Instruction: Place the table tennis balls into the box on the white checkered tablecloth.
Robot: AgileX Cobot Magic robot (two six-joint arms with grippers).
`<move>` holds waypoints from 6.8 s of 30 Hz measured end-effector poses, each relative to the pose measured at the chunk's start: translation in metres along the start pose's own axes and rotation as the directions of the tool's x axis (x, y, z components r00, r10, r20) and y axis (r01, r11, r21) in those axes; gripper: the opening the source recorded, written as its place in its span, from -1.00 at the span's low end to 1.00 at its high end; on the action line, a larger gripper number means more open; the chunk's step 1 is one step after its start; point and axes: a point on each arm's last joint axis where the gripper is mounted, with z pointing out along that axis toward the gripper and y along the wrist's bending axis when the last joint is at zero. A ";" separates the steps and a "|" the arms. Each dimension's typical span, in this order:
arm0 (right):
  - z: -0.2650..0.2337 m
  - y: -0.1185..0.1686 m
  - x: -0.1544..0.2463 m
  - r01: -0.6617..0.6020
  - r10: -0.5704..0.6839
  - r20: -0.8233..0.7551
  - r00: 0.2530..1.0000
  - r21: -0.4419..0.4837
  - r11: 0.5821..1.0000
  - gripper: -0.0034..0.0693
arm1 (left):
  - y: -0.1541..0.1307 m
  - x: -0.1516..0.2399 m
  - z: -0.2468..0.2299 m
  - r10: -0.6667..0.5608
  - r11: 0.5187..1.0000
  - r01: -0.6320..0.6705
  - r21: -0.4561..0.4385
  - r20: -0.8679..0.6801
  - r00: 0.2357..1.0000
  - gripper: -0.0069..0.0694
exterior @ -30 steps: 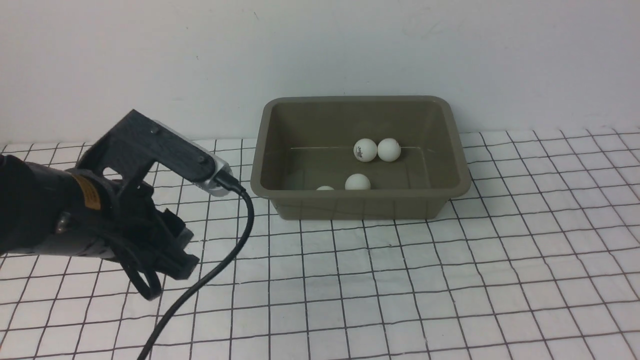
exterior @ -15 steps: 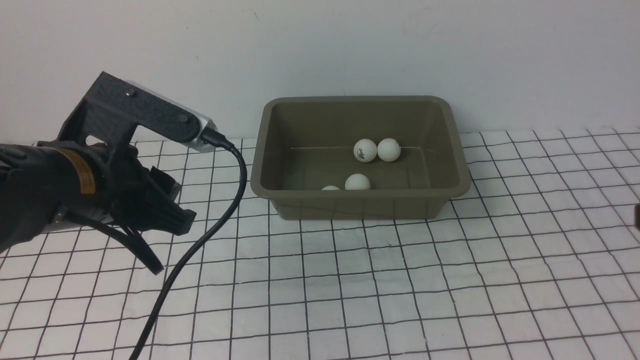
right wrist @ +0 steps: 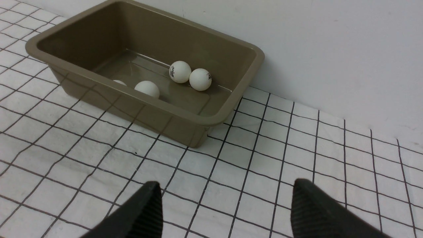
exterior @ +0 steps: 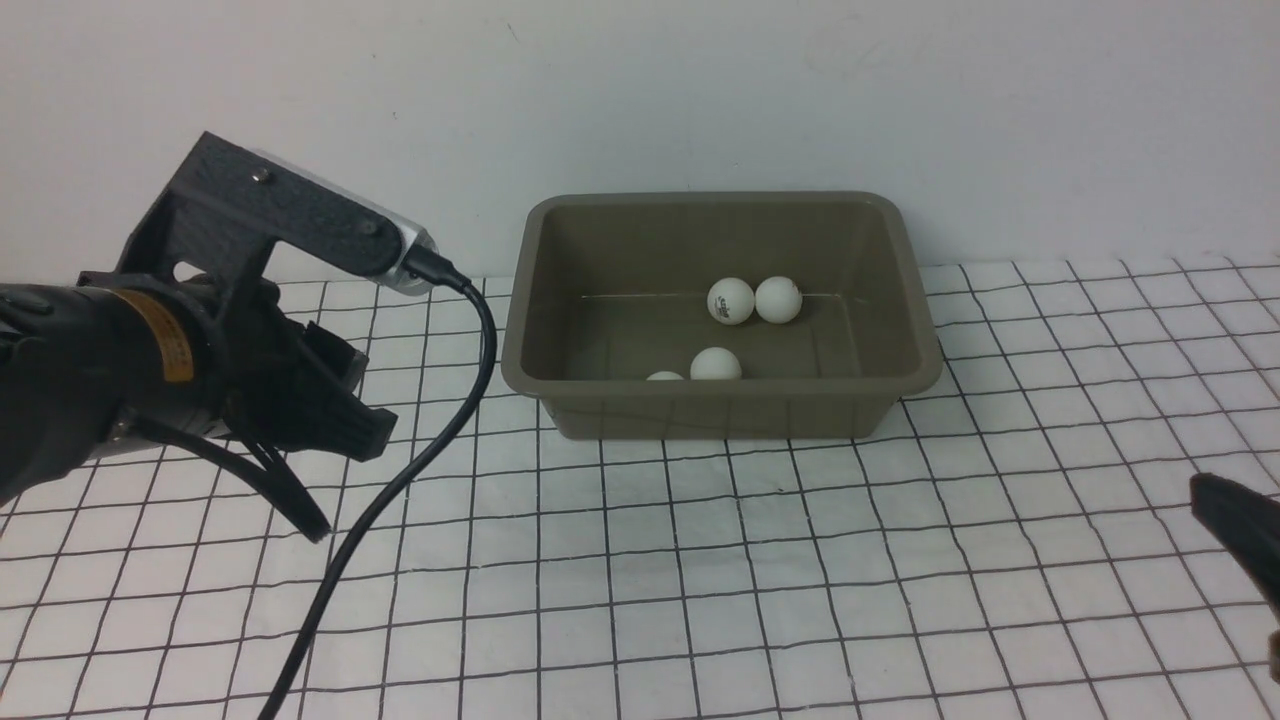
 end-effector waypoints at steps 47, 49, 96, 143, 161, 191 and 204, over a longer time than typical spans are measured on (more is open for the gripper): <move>-0.069 -0.006 0.034 -0.239 0.166 0.274 0.947 0.256 0.937 0.40 | 0.000 0.000 0.000 0.000 1.000 0.000 0.000 0.000 1.000 -0.09; -0.062 -0.003 0.050 -0.247 0.181 0.247 0.952 0.271 0.930 0.40 | 0.000 0.000 0.000 0.000 1.000 0.000 0.000 0.000 1.000 -0.09; -0.026 0.014 0.133 -0.286 0.265 0.110 0.958 0.265 0.921 0.40 | 0.000 0.000 0.000 -0.001 1.000 0.001 0.000 0.000 1.000 -0.09; -0.027 0.014 0.133 -0.286 0.265 0.111 0.958 0.265 0.921 0.40 | 0.004 0.197 -0.085 -0.338 0.854 0.467 -0.231 0.435 0.834 -0.09; -0.027 0.014 0.133 -0.286 0.265 0.112 0.958 0.265 0.921 0.40 | -0.007 0.222 -0.077 -0.317 0.855 0.479 -0.200 0.530 0.786 -0.09; -0.026 0.014 0.133 -0.286 0.265 0.112 0.958 0.265 0.921 0.40 | -0.008 0.235 -0.071 -0.345 0.850 0.463 -0.251 0.399 0.850 -0.09; -0.026 0.014 0.133 -0.286 0.265 0.112 0.958 0.265 0.921 0.40 | -0.015 0.232 -0.070 -0.264 0.920 0.349 -0.180 0.374 0.889 -0.09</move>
